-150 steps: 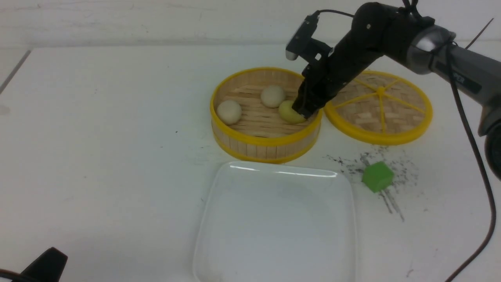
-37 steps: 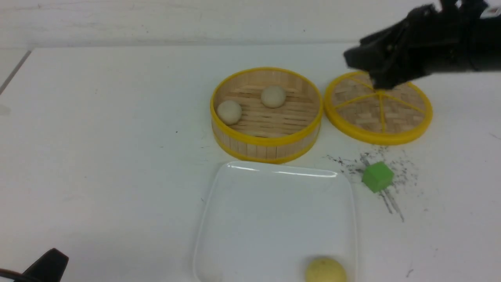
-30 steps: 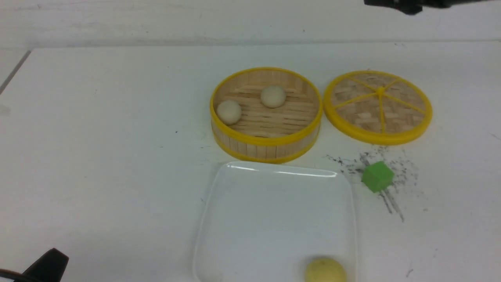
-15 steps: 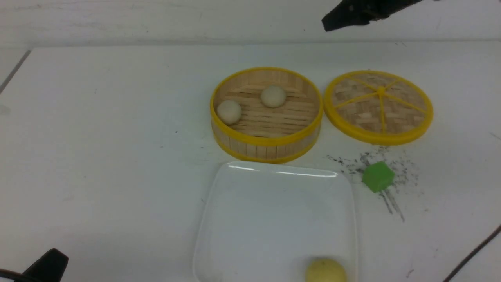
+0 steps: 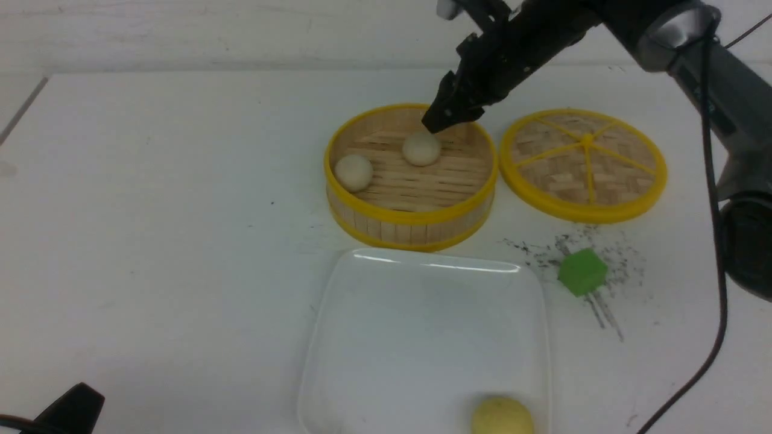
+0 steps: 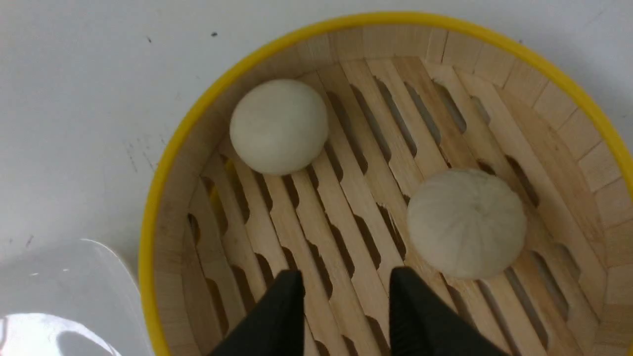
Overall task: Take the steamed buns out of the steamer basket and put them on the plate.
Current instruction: Use the right arm to grab the steamed stuffed bun that is closest to it
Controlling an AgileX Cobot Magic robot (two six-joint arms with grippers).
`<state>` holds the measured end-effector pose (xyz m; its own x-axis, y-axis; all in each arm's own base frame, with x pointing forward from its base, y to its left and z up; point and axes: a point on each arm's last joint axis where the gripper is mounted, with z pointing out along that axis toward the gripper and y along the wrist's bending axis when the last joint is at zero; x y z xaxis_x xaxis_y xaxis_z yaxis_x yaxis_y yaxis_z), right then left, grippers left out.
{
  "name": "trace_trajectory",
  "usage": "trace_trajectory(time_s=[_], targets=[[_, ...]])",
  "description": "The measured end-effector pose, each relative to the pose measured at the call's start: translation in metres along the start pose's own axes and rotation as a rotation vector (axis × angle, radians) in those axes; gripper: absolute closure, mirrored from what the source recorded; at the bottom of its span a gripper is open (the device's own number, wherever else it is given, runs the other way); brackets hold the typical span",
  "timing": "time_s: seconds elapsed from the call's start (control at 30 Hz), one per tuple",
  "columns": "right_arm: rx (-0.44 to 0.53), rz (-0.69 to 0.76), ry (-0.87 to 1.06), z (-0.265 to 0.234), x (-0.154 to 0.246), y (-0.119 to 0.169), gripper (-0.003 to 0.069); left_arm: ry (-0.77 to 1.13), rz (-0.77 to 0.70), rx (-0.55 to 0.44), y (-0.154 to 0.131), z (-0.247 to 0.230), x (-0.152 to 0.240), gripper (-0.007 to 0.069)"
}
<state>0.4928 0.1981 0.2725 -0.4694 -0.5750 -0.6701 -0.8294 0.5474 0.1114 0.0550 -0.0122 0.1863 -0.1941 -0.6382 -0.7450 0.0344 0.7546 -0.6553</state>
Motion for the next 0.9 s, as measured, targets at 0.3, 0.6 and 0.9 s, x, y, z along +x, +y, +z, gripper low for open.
trace_trajectory(time_s=[0.3, 0.6, 0.9], targets=[[0.092, -0.049, 0.098, 0.015, 0.016, -0.015, 0.0396, 0.001, 0.010, -0.002, 0.000, 0.000, 0.000, 0.0384], [0.111, -0.076, 0.025, 0.056, 0.029, -0.032, 0.0396, 0.000, 0.016, -0.004, 0.000, 0.000, 0.000, 0.0384], [0.147, -0.100, -0.084, 0.060, 0.022, -0.037, 0.0396, 0.000, 0.023, -0.005, 0.000, 0.000, 0.000, 0.0384]])
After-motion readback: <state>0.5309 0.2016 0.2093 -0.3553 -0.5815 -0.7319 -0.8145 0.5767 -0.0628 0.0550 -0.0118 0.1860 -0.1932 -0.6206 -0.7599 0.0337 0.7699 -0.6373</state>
